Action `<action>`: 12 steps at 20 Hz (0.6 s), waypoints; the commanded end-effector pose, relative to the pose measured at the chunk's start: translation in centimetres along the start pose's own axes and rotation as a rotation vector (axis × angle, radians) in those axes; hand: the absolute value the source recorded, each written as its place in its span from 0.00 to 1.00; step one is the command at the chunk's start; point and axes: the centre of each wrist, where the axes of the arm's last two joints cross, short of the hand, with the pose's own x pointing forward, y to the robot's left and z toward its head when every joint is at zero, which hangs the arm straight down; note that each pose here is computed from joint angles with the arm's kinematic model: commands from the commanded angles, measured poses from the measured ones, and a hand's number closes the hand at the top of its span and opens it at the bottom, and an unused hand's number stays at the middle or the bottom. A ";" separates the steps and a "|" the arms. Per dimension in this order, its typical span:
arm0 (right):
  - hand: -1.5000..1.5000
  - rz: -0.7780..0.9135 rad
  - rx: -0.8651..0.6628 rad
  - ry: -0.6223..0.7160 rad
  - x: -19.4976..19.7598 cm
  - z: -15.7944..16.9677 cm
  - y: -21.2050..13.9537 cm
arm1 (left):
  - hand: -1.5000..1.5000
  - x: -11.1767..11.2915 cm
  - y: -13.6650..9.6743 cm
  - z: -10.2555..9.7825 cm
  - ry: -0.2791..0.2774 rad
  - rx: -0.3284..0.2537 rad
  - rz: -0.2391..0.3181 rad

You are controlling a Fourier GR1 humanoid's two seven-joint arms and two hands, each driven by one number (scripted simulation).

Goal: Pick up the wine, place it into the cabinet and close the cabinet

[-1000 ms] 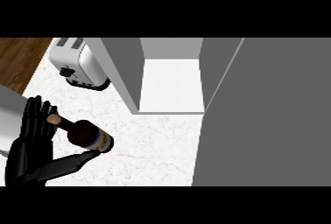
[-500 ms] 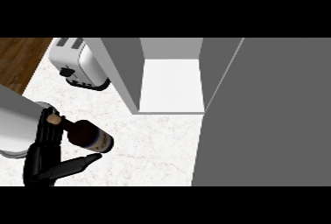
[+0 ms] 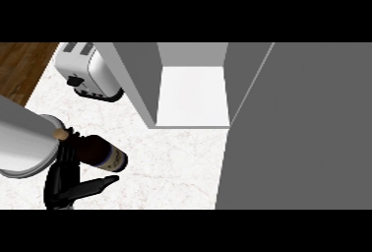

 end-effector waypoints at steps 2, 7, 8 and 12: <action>0.00 -0.038 0.022 -0.015 0.5 1.1 -0.2 | 0.00 -3.0 1.3 -0.7 0.017 -0.018 0.038; 0.00 -0.028 0.043 -0.040 0.8 2.4 -1.7 | 0.00 -5.7 0.9 1.5 0.025 0.002 0.104; 0.00 -0.030 0.014 -0.029 2.0 1.8 -0.6 | 0.00 -5.1 -0.1 0.3 0.036 0.001 0.113; 0.00 -0.045 0.031 -0.030 2.1 2.4 -0.3 | 0.00 -6.2 0.5 -0.1 0.030 -0.027 0.155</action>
